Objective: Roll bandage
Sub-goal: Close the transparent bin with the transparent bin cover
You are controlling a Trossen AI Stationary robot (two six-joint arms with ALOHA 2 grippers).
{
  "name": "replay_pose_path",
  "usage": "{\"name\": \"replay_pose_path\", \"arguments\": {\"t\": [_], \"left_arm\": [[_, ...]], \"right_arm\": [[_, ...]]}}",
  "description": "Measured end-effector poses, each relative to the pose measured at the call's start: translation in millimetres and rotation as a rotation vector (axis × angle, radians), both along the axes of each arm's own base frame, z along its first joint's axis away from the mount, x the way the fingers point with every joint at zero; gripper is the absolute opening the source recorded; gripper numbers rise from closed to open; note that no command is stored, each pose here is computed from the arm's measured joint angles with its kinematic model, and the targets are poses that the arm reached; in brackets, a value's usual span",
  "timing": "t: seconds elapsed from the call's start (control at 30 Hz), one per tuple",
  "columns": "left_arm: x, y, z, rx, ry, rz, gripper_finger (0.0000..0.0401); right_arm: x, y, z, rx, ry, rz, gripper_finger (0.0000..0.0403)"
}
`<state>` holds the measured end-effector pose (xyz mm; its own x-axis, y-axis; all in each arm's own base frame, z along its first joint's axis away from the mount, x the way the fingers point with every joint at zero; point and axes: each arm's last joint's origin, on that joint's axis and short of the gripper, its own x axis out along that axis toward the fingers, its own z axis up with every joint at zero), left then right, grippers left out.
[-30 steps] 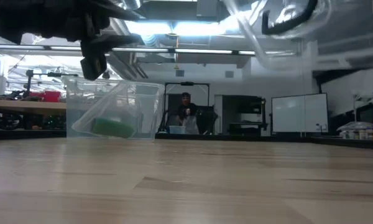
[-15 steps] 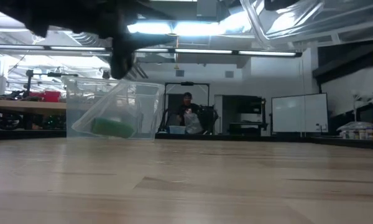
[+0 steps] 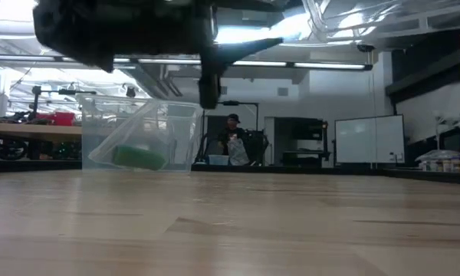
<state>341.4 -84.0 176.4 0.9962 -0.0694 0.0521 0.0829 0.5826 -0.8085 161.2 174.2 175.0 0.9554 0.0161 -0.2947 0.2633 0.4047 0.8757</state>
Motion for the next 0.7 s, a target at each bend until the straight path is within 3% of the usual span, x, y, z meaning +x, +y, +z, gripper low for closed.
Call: {"name": "replay_pose_path", "arguments": {"t": [0.17, 0.3, 0.7], "left_arm": [[4, 2, -7, -0.063, -0.153, -0.064, 0.0137], [13, -1, -15, -0.091, -0.167, -0.097, 0.0137], [53, -8, -22, -0.001, -0.245, -0.183, 0.0137]], "right_arm": [[0, 0, 0, -0.01, 0.0, 0.003, 0.0], [0, 0, 0, -0.046, -0.002, 0.014, 0.0], [-1, 0, -2, -0.095, 0.015, 0.042, 0.0]]}}
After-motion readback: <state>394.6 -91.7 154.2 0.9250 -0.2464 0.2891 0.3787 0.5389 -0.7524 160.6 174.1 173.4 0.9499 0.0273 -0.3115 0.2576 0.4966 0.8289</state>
